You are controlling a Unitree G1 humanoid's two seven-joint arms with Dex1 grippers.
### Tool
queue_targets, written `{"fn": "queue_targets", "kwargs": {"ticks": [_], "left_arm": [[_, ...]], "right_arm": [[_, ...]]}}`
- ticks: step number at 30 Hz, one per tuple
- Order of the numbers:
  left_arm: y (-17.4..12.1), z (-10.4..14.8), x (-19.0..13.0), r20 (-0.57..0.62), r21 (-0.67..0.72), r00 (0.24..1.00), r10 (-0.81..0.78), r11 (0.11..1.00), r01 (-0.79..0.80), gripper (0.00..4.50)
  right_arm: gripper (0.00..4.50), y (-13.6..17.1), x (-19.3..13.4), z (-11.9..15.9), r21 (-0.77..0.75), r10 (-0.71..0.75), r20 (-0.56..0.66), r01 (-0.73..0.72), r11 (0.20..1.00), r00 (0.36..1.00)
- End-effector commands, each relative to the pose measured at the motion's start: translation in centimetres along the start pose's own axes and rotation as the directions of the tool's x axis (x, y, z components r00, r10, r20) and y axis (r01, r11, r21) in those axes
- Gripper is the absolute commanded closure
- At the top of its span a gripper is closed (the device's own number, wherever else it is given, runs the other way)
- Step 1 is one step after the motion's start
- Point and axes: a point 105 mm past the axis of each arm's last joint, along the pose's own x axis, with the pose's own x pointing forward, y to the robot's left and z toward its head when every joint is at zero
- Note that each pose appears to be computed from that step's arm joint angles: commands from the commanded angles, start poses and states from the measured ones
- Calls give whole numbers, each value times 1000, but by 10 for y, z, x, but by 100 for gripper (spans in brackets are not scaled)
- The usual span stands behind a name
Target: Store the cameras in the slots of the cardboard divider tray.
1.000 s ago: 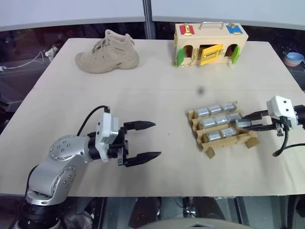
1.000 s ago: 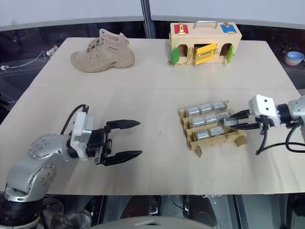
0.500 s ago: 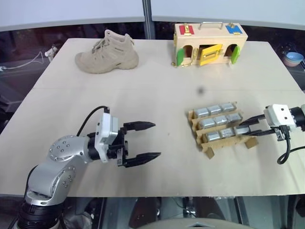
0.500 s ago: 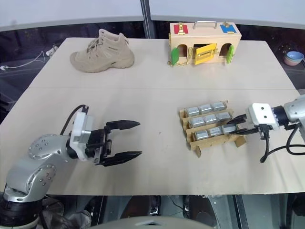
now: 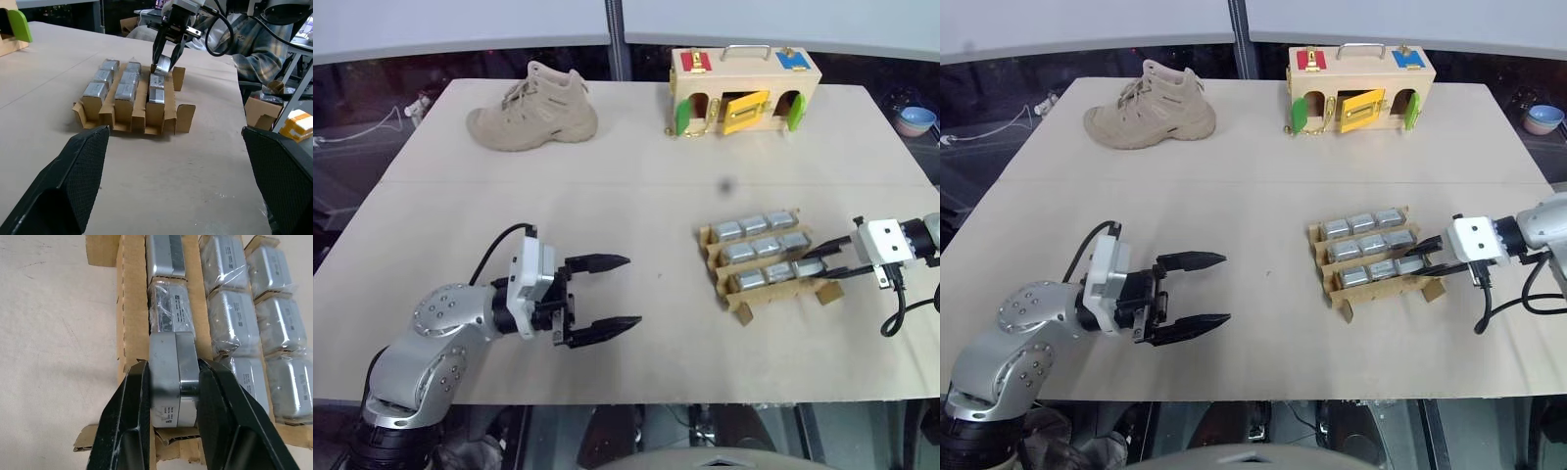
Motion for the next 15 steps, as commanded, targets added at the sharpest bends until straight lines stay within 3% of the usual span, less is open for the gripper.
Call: {"fn": "queue_targets", "kwargs": {"ticks": [1,7,12,15], "left_arm": [[-3,11,-1,19,51,1000,-1,999,0,0],[-2,10,-1,21,52,1000,3,999,-4,0],[2,8,-1,30,45,999,20,999,-22,0],[12,3,-5,32,19,995,99,995,-100,0]], "right_arm": [[323,5,3,-2,23,75,1,-75,997,997],[45,-2,-26,2,-22,-44,-53,43,999,998],[45,6,-42,29,142,-250,1,247,959,968],[45,20,-36,48,341,-359,46,323,883,932]]}}
